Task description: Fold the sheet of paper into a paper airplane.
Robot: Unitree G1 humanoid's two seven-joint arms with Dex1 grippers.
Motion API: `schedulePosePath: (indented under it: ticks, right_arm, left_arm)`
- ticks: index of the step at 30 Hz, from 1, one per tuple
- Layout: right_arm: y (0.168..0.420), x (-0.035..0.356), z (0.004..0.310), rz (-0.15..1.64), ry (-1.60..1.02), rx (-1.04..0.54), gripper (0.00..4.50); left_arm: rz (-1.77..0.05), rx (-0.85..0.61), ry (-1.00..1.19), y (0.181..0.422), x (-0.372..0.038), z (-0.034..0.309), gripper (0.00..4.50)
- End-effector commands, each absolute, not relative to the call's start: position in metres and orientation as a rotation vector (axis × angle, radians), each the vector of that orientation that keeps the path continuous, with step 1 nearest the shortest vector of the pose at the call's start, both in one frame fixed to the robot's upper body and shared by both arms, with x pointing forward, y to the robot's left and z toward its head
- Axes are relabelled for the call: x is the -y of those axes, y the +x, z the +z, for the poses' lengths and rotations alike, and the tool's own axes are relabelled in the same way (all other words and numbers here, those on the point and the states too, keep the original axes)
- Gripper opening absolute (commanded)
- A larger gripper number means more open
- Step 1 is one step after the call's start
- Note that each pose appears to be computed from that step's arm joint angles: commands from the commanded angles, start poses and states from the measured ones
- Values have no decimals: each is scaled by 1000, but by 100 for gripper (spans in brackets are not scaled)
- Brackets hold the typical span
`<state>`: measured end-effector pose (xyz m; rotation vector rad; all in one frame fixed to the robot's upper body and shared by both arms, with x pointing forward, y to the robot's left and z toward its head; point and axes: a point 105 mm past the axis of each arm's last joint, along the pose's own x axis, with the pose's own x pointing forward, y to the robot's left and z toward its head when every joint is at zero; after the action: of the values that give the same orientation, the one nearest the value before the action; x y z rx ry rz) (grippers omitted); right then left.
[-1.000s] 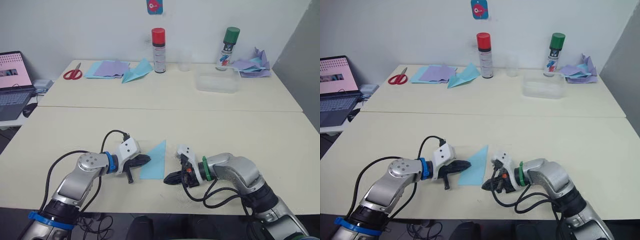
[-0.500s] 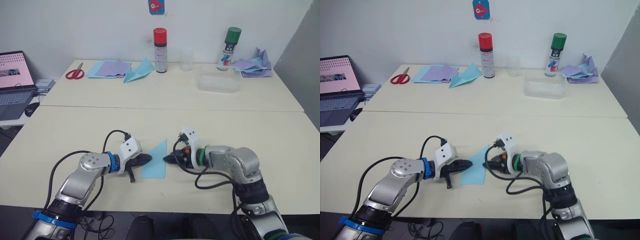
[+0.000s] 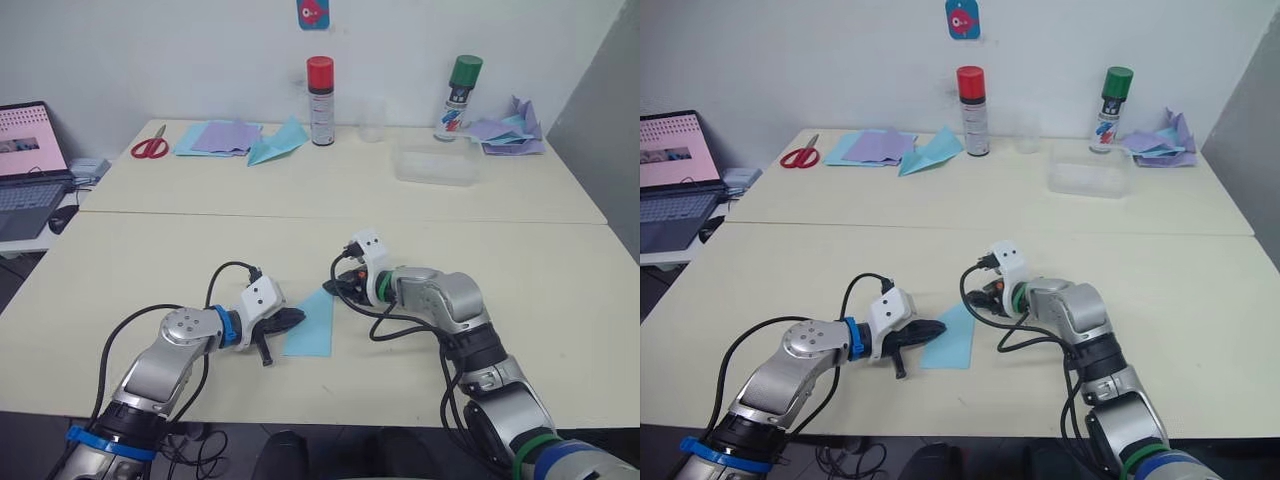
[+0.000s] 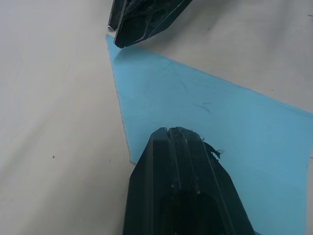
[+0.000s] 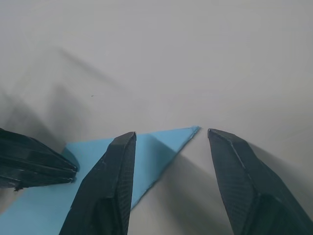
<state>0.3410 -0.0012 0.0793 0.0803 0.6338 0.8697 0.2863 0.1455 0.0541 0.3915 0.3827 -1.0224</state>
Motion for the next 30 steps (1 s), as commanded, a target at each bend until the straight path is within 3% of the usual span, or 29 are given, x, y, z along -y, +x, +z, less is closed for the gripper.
schedulePosePath:
  ticks: [1,16,20,26,30]
  right_arm:
    - [323,-22,81,976,123,-676,240]
    - [314,-28,91,1010,290,-744,240]
    - [319,-3,103,993,235,-708,240]
    - [296,26,103,973,222,-839,240]
    - [278,28,105,992,190,-822,240]
  left_arm:
    - [-972,-536,388,276,-157,18,0]
    - [-959,-534,386,277,-158,18,0]
    - [-962,-534,384,277,-158,18,0]
    - [-970,-537,382,277,-157,17,0]
    - [-977,-533,375,277,-154,16,0]
